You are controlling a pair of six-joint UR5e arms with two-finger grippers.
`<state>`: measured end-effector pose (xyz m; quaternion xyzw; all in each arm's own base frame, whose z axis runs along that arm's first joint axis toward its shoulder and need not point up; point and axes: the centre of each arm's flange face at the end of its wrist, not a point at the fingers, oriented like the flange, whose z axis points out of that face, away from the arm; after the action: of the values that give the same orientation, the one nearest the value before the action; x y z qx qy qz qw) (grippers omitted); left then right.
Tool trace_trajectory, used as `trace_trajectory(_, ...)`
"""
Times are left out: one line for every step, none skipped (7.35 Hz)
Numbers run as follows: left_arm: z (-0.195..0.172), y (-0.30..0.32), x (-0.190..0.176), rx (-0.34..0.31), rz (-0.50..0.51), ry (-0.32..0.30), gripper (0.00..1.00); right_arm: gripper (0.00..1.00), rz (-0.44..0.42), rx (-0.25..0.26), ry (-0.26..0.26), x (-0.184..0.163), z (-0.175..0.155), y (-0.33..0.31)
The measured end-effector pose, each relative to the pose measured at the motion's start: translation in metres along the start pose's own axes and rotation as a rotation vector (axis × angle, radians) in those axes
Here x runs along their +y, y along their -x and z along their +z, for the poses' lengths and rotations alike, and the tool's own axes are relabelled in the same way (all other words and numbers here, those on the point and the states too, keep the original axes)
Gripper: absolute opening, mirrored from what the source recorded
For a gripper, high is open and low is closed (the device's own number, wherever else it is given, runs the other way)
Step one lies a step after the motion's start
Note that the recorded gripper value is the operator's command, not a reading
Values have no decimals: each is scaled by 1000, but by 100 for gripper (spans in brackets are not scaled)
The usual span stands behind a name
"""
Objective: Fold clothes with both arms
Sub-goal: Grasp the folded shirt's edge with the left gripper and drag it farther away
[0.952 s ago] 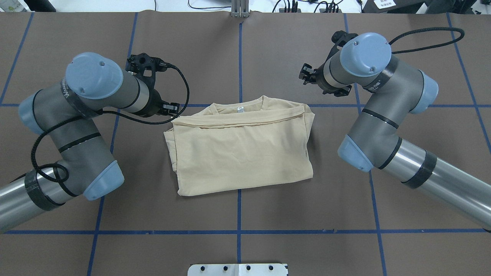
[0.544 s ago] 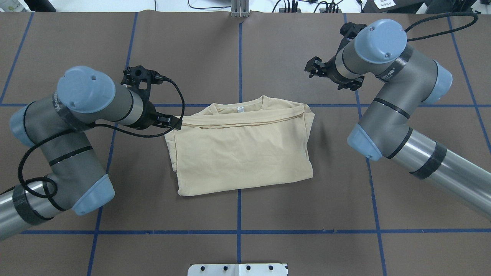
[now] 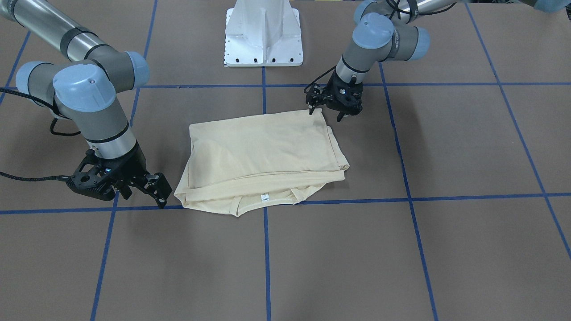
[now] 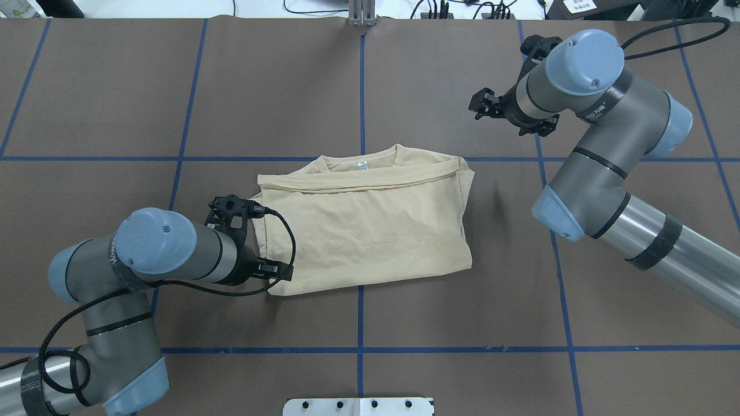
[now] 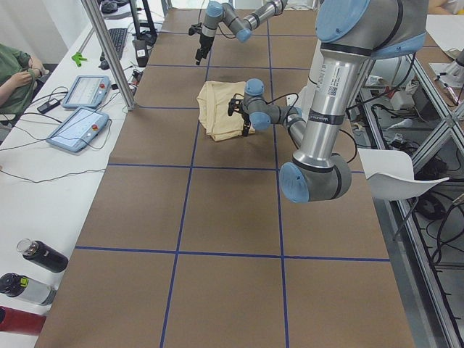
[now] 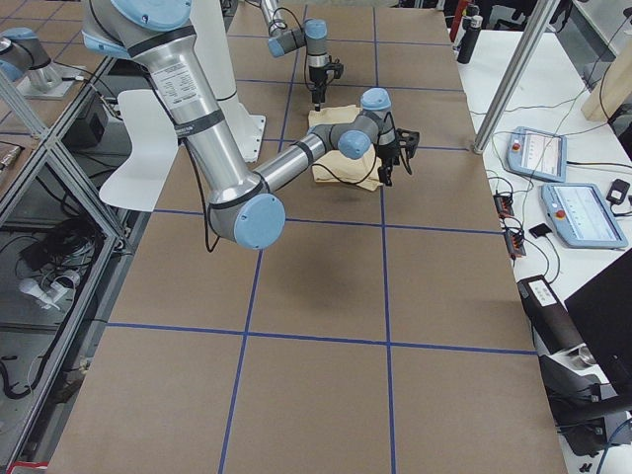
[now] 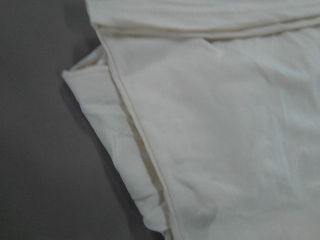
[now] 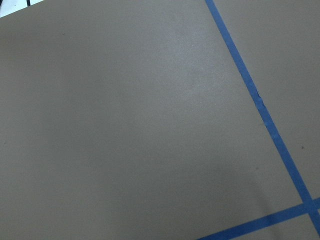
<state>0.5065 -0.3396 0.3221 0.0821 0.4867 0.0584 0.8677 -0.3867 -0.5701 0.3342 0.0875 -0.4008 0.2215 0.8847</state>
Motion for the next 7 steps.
trace_trajectory(2, -4, 4, 8, -7, 3, 18, 100, -2, 1, 0, 0, 0, -1)
trace_trajectory(2, -6, 6, 12, -11, 5, 18, 100, -2, 1, 0, 0, 0, -1)
trace_trajectory(2, -7, 7, 13, -12, 7, 18, 100, -3, 2, 1, 0, 1, -1)
trace_trajectory(4, -9, 10, 15, -10, 11, 18, 100, -2, 2, 1, 1, 1, -1)
trace_trajectory(6, -10, 14, 16, -7, 17, 4, 100, -2, 2, 1, 1, 1, -1)
trace_trajectory(7, -11, 17, 16, -5, 21, 0, 100, -2, 1, 1, 1, 1, -1)
trace_trajectory(7, -11, 19, 15, -3, 23, 0, 100, -2, -1, 1, 1, 0, 0)
